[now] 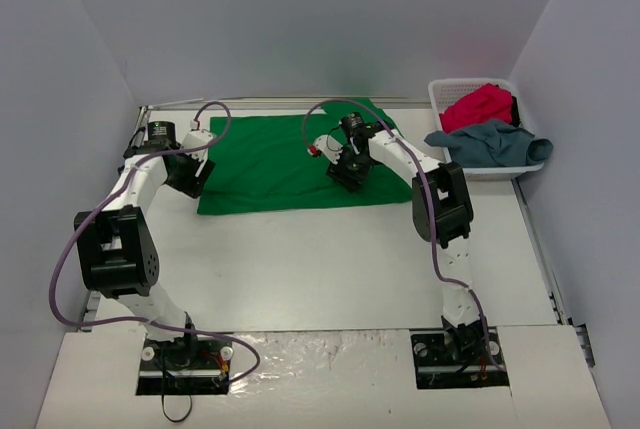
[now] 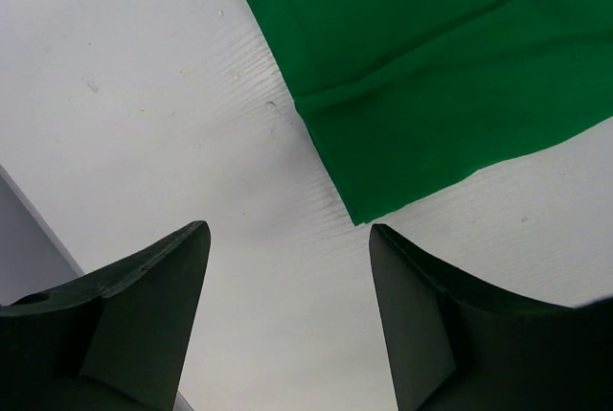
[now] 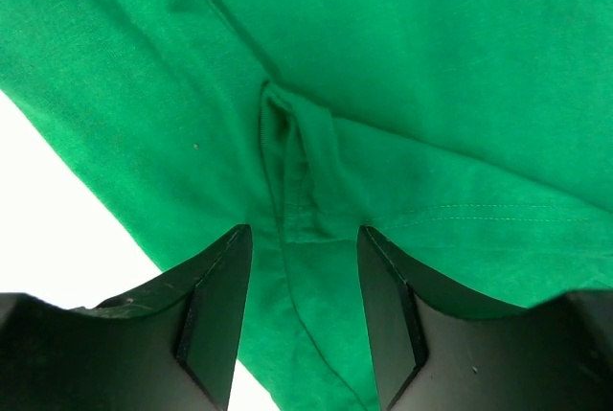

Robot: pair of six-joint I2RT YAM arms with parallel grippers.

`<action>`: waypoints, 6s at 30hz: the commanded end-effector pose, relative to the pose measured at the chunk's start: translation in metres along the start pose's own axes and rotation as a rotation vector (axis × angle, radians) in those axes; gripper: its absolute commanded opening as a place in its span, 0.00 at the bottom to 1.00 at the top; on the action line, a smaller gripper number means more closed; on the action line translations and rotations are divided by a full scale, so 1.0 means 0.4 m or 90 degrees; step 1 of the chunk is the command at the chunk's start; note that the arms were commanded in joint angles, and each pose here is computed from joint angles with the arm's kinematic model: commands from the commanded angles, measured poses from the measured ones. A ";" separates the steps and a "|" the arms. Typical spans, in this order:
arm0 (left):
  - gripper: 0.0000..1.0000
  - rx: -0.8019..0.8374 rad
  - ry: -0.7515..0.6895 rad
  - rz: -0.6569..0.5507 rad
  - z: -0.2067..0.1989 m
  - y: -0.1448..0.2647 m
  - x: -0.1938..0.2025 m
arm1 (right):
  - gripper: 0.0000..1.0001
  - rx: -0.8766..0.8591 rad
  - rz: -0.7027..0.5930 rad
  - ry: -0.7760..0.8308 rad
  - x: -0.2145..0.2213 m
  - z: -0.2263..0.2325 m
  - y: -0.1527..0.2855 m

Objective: Fold and stack the t-shirts
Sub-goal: Fold the flattened tshirt in 1/3 of the way

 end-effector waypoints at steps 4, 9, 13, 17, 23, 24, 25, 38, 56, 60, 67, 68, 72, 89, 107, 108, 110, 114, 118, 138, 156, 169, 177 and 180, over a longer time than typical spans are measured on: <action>0.66 -0.007 0.013 -0.016 0.014 0.001 -0.009 | 0.44 0.025 0.002 0.011 -0.016 -0.021 0.051; 0.66 -0.003 0.014 -0.011 0.013 -0.009 -0.004 | 0.44 0.031 0.012 0.007 -0.011 -0.041 0.029; 0.66 0.001 0.012 -0.008 0.012 -0.016 -0.001 | 0.43 0.031 0.017 0.004 -0.006 -0.053 0.009; 0.66 0.003 0.013 -0.007 0.012 -0.021 -0.001 | 0.40 0.027 0.023 0.002 -0.001 -0.057 -0.001; 0.66 0.010 0.016 -0.006 0.010 -0.028 -0.002 | 0.37 0.023 0.040 0.004 0.018 -0.053 -0.013; 0.66 0.012 0.015 -0.006 0.010 -0.029 -0.002 | 0.35 0.022 0.044 0.004 0.022 -0.051 -0.014; 0.66 0.012 0.016 -0.005 0.010 -0.029 -0.001 | 0.32 0.023 0.045 0.005 0.022 -0.053 -0.013; 0.66 0.020 0.018 -0.007 0.003 -0.025 -0.003 | 0.06 0.051 0.012 0.009 -0.019 -0.063 0.060; 0.66 0.026 0.016 -0.011 -0.008 -0.026 0.004 | 0.00 0.105 -0.038 0.041 -0.128 -0.075 0.127; 0.66 0.028 0.016 -0.005 -0.010 -0.031 0.011 | 0.00 0.112 -0.036 0.056 -0.141 -0.081 0.113; 0.66 0.039 0.021 0.007 -0.020 -0.045 0.034 | 0.00 0.113 -0.039 0.095 -0.183 -0.087 0.053; 0.66 0.041 0.021 0.009 -0.022 -0.047 0.038 | 0.00 0.109 -0.031 0.101 -0.179 -0.084 0.029; 0.66 0.049 0.025 0.023 -0.032 -0.062 0.056 | 0.03 0.116 -0.034 0.130 -0.210 -0.081 -0.011; 0.66 0.052 0.049 -0.008 -0.045 -0.036 0.040 | 0.32 0.365 -0.160 0.044 -0.354 -0.178 0.077; 0.67 0.036 0.041 -0.055 -0.055 0.046 0.008 | 0.00 0.352 -0.111 -0.003 -0.195 -0.102 0.194; 0.67 0.037 0.043 -0.055 -0.059 0.045 0.011 | 0.00 0.347 -0.110 -0.004 -0.189 -0.096 0.197; 0.67 0.040 0.046 -0.058 -0.063 0.044 0.010 | 0.00 0.332 -0.100 -0.008 -0.166 -0.083 0.182; 0.67 0.042 0.049 -0.056 -0.066 0.041 0.013 | 0.00 0.301 -0.085 -0.016 -0.139 -0.057 0.157; 0.67 0.041 0.048 -0.055 -0.065 0.040 0.014 | 0.00 0.281 -0.065 -0.022 -0.113 -0.046 0.125; 0.67 0.052 0.053 -0.033 -0.069 0.000 0.037 | 0.00 0.239 -0.020 -0.036 -0.077 -0.065 -0.013; 0.67 0.058 0.058 -0.014 -0.068 -0.021 0.049 | 0.00 0.270 -0.061 -0.033 -0.155 -0.161 -0.024; 0.67 0.017 0.042 -0.006 -0.046 0.038 0.056 | 0.00 0.343 -0.111 -0.025 -0.252 -0.233 0.017; 0.68 -0.011 0.016 -0.063 -0.048 0.115 0.009 | 0.00 0.400 -0.171 -0.079 -0.257 -0.229 0.220; 0.68 -0.016 -0.018 -0.061 -0.068 0.123 0.018 | 0.10 0.422 -0.176 -0.084 -0.236 -0.224 0.287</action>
Point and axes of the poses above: each gripper's point midway between its finger pads, its own y axis back along the fingers, its own z axis along the line the jaws close on, x = y × z, the point moved 1 cm from there along y, back along the fingers, and after that the axes turned 15 degrees about -y, right-handed, at the moved point
